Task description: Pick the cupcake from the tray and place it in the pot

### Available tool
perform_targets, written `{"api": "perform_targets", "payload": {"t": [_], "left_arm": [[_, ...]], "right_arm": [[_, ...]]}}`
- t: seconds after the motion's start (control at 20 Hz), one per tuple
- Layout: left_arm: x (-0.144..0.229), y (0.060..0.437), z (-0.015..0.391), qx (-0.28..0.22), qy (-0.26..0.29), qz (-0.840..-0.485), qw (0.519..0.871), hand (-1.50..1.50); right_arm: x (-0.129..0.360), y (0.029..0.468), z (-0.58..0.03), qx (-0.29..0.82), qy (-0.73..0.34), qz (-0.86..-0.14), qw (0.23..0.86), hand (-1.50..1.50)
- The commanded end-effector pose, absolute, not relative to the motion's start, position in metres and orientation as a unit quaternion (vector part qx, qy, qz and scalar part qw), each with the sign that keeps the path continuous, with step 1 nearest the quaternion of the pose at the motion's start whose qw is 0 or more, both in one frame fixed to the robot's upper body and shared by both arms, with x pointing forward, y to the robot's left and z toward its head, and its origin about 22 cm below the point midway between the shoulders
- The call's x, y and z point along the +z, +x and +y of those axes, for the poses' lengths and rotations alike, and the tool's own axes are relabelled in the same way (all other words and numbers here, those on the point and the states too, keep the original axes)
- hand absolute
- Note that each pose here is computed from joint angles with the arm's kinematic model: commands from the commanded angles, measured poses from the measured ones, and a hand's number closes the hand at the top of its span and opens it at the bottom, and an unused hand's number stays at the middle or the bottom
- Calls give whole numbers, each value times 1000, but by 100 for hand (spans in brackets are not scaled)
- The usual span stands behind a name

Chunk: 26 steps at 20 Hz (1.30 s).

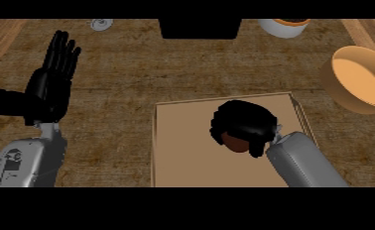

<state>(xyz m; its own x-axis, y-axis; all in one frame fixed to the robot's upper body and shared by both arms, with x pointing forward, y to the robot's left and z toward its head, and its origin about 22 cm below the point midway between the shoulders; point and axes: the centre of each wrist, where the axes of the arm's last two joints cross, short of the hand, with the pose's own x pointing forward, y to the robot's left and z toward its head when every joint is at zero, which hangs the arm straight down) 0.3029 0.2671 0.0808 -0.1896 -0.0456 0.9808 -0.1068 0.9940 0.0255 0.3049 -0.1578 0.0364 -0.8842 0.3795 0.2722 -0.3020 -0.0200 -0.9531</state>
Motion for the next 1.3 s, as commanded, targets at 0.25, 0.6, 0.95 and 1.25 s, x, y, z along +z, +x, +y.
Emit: {"api": "perform_targets", "payload": {"t": [0.25, 0.6, 0.95, 1.25], "left_arm": [[76, 301, 269, 26, 50, -771, 634, 0], [80, 302, 268, 16, 47, -775, 630, 0], [88, 307, 252, -10, 28, -781, 623, 0], [86, 311, 250, -5, 23, -782, 623, 0]], "right_arm": [[64, 335, -177, 549, -246, -662, 448, 150], [110, 369, -209, 338, -493, -565, 569, 150], [200, 399, -212, 117, -697, -449, 546, 150], [253, 423, -186, -4, -784, -369, 498, 150]]}}
